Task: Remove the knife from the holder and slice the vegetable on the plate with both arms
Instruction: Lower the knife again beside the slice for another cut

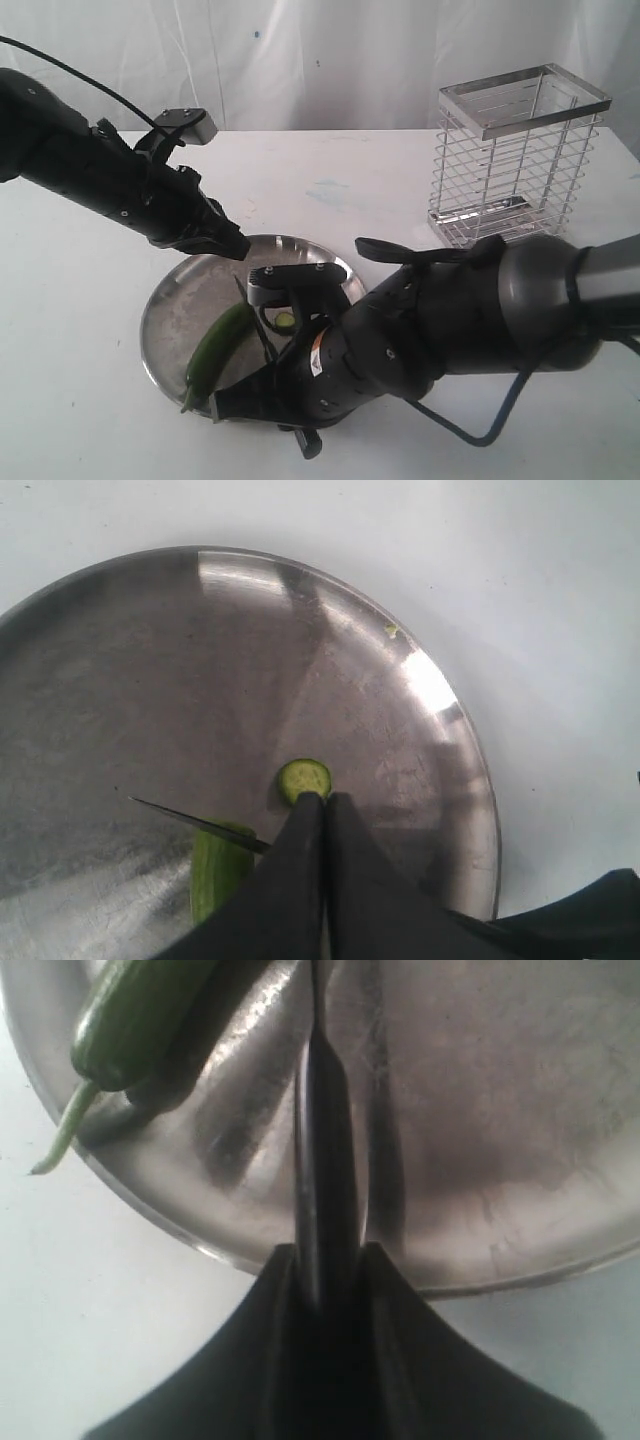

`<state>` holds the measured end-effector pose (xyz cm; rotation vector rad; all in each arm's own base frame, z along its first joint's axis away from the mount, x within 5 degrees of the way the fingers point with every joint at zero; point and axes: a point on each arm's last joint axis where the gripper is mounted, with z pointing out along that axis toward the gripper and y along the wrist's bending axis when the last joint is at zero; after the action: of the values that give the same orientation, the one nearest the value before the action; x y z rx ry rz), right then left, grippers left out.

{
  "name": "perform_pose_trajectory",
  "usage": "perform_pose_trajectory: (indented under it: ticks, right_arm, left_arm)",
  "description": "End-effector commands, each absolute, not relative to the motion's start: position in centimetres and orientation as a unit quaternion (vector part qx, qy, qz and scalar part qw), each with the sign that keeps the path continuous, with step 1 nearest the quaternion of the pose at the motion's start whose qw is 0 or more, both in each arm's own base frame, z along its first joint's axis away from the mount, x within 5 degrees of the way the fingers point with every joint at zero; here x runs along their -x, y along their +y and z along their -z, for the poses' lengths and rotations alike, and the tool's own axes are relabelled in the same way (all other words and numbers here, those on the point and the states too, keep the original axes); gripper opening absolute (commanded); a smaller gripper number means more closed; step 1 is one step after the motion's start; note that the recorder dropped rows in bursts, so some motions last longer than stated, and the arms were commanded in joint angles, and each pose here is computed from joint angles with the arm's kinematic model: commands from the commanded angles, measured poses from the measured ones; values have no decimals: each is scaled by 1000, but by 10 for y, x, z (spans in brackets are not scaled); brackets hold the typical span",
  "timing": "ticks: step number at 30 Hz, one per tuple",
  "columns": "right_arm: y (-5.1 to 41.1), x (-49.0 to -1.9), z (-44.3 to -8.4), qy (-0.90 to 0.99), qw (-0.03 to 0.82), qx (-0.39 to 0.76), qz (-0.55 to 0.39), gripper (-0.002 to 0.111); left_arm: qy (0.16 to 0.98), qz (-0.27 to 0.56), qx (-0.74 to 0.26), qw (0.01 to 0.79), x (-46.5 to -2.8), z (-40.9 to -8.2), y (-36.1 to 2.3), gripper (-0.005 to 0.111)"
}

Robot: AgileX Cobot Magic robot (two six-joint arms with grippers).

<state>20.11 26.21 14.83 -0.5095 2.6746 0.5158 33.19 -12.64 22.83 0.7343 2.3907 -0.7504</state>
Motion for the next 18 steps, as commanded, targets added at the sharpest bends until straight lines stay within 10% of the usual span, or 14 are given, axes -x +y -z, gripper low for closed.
perform_pose_trajectory:
  ticks: [1,18]
  right_arm:
    - [266,-203,-147,944,197,185,-192,0]
    - [270,-205,-142,947,187,184,-185,0]
  left_arm:
    - [882,285,-268,261,-328,-231,-126,0]
    - [882,290,-271,253,-328,-229,-127,0]
